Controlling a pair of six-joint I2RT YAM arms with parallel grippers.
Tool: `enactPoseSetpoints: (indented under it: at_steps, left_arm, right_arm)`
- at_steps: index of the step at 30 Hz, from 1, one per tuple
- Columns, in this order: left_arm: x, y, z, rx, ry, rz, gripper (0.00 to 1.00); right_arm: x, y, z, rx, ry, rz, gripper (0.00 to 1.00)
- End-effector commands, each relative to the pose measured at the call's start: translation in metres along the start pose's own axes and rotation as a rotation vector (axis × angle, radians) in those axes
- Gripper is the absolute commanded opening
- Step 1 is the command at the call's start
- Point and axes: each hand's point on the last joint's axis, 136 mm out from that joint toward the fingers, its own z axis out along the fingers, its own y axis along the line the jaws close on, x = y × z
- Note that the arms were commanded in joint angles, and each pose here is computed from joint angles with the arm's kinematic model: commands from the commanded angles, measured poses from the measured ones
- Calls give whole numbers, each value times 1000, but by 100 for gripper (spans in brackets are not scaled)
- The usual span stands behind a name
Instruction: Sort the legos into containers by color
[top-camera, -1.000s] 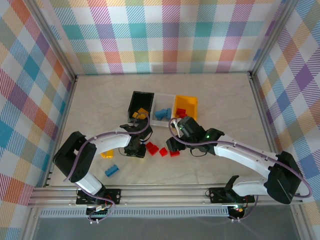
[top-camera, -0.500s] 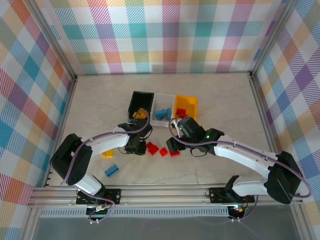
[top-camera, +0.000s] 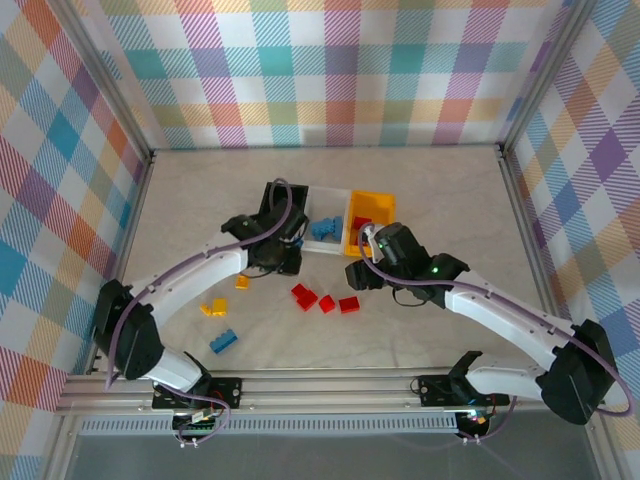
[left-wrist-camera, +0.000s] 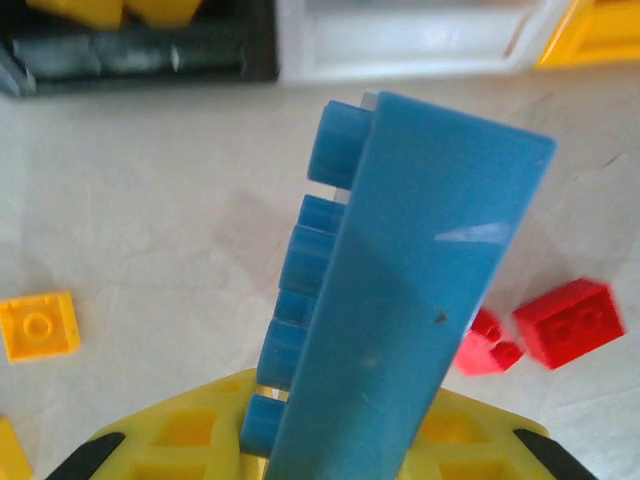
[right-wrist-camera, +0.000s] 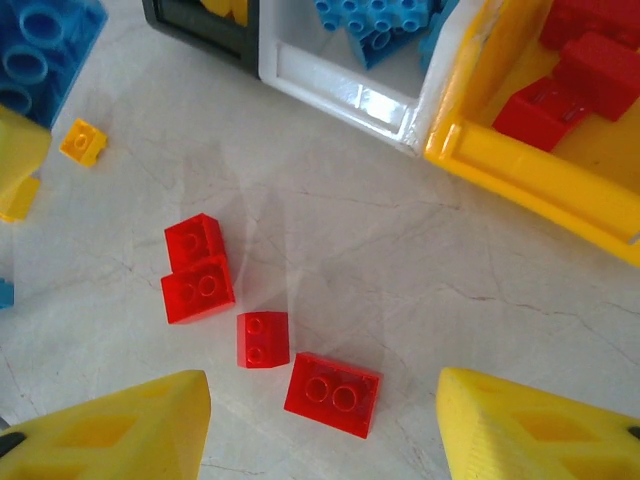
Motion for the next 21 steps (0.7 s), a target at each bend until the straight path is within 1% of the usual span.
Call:
enactPoseSetpoints:
  at_steps: [1,5,11,14,21]
  left_arm:
    - [-23,-11,9,-27,19,78,27]
    - [-66,-30,28,-6,12,97,27]
    - [-115,-39,61,-23,26,100,27]
    - [-129,-40,71,-17,27,88,28]
    - [-137,-33,92,-37,62,62,28]
  right_arm:
    - [6,-2,-6,-9,9,-8,61]
    - [8,-3,-11,-11,4,-2,61]
    - [8,-8,-21,1,-12,5,61]
    - [8,-13,-26,9,-22,7,62]
    - [11,-22,-33,18,-35,28,62]
